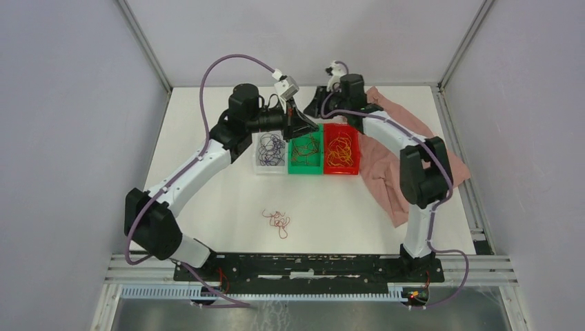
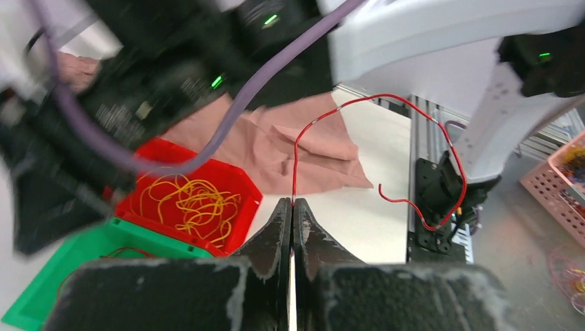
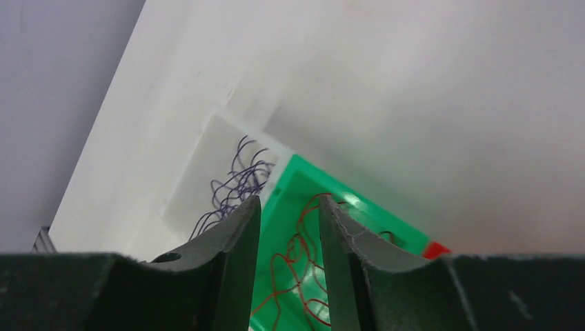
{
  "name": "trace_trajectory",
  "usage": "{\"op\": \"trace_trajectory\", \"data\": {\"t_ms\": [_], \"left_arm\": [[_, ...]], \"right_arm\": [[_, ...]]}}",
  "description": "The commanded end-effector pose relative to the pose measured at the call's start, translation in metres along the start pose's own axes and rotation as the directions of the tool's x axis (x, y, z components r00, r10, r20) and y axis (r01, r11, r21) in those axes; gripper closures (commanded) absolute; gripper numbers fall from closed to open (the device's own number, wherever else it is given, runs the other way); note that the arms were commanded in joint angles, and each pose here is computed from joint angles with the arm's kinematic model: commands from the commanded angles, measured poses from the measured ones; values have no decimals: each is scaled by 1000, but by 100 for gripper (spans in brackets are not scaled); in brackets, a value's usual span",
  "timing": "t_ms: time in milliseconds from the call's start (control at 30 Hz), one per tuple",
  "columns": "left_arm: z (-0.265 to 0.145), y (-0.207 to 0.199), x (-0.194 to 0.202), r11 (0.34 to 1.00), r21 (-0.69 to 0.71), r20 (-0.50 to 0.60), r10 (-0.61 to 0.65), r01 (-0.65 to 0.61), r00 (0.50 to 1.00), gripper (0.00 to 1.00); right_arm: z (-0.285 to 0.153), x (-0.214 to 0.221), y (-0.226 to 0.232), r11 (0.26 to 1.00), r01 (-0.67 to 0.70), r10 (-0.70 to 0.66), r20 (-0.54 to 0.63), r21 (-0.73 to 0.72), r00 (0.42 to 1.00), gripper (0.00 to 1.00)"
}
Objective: Untangle the cables
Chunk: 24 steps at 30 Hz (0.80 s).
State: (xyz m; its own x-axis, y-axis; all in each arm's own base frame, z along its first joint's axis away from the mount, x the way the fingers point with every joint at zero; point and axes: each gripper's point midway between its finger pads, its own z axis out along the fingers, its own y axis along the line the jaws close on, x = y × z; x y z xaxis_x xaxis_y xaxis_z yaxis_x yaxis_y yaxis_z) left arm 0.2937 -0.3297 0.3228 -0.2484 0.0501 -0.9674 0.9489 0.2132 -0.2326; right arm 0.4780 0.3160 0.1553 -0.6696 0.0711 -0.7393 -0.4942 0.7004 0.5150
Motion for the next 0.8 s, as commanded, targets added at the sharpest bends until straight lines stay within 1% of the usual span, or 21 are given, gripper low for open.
{"op": "trace_trajectory", "data": {"t_ms": [0,167,267,333,400,533,700,767], "left_arm": [[14,25,-20,996,-65,43,66,-63,997,97],[31,66,-7,985,-174,25,-10,14,1000,97],[43,88,-1,973,-226,23,-35,40,999,97],[49,102,1,966,-255,23,-37,42,999,97],[54,114,7,962,-271,4,6,-4,1000,97],[55,144,27,932,-350,-52,76,-89,996,97],[37,176,61,852,-466,-184,168,-237,968,97],[31,178,70,833,-471,-230,202,-290,952,97]], "right_arm": [[-60,-72,-15,998,6,-20,238,61,971,56],[-108,-77,-65,979,-104,38,348,174,937,57],[-136,-80,-76,972,-140,49,421,187,906,58],[-145,-78,-73,974,-126,32,437,188,899,59],[-152,-74,-68,976,-117,23,445,184,895,61],[-165,-68,-60,979,-104,9,470,177,883,64],[-168,-60,-50,985,-118,45,471,127,881,67],[-164,-58,-48,987,-123,60,464,107,884,67]]}}
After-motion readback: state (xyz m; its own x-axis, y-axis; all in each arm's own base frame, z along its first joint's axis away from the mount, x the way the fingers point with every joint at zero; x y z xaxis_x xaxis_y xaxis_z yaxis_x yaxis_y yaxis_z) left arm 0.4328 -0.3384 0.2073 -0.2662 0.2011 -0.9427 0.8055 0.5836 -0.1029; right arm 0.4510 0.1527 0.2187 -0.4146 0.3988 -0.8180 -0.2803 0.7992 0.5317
